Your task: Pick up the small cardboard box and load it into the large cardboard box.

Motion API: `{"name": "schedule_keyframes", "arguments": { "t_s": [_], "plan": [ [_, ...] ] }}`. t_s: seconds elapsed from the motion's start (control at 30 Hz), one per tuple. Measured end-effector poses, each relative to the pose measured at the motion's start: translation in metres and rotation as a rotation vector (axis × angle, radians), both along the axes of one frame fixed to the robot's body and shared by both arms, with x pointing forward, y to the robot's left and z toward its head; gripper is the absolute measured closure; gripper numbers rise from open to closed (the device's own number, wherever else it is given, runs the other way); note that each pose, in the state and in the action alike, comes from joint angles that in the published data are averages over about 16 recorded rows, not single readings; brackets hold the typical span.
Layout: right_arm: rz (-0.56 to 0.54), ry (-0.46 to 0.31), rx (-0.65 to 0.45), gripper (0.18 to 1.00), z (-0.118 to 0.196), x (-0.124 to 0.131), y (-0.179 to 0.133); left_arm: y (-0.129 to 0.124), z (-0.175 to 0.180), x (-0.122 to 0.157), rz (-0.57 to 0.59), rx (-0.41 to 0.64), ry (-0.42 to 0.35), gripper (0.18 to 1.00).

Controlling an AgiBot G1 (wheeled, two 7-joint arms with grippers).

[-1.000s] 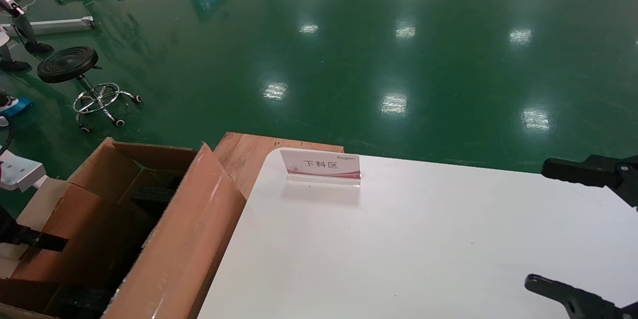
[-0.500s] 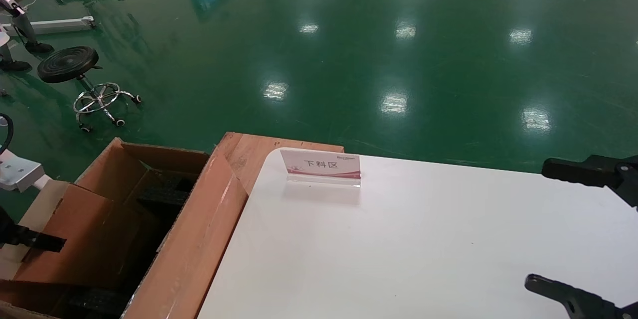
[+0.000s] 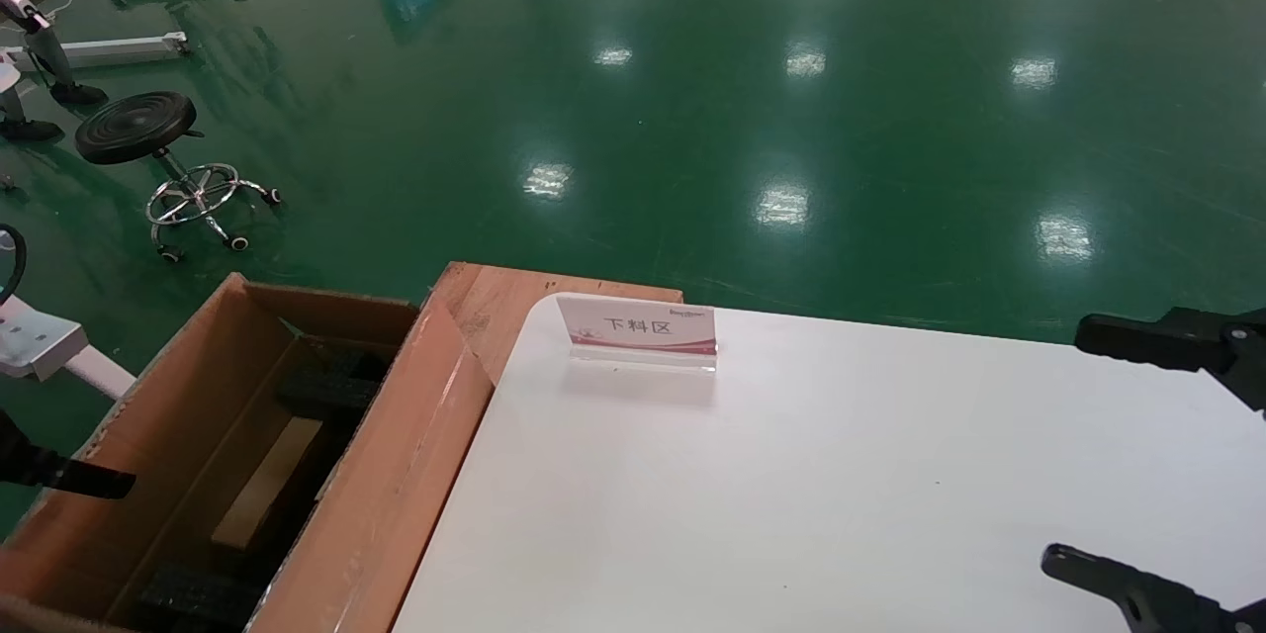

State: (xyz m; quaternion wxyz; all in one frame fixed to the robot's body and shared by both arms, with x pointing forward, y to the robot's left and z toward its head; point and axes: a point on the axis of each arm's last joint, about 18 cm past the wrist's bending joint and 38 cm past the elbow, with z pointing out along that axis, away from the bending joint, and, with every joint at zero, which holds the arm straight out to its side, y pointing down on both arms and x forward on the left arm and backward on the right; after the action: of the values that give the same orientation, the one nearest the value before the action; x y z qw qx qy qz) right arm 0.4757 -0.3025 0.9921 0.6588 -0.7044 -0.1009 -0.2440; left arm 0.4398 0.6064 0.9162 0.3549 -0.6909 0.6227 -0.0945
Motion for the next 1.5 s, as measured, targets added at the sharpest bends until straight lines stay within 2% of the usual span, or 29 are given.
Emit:
{"name": "schedule_keyframes", "arguments": {
  "t_s": [0.23, 0.43, 0.77, 0.97, 1.23, 1.5],
  "plan": [
    [0.000, 0.000, 0.000, 0.178, 0.000, 0.000, 0.000, -0.007, 0.027, 0.013, -0.062, 0.061, -0.042, 0.291],
    [0.000, 0.000, 0.000, 0.178, 0.000, 0.000, 0.000, -0.024, 0.069, 0.034, -0.178, 0.159, -0.116, 0.224],
    [0.000, 0.000, 0.000, 0.178, 0.000, 0.000, 0.000, -0.065, 0.123, 0.067, -0.383, 0.302, -0.221, 0.186],
    [0.000, 0.000, 0.000, 0.178, 0.000, 0.000, 0.000, -0.081, 0.131, 0.079, -0.445, 0.326, -0.234, 0.184],
    [-0.001, 0.000, 0.000, 0.178, 0.000, 0.000, 0.000, -0.107, 0.127, 0.091, -0.541, 0.302, -0.216, 0.184],
    [-0.001, 0.000, 0.000, 0.178, 0.000, 0.000, 0.000, -0.151, 0.115, 0.104, -0.726, 0.234, -0.196, 0.184]
  ]
}}
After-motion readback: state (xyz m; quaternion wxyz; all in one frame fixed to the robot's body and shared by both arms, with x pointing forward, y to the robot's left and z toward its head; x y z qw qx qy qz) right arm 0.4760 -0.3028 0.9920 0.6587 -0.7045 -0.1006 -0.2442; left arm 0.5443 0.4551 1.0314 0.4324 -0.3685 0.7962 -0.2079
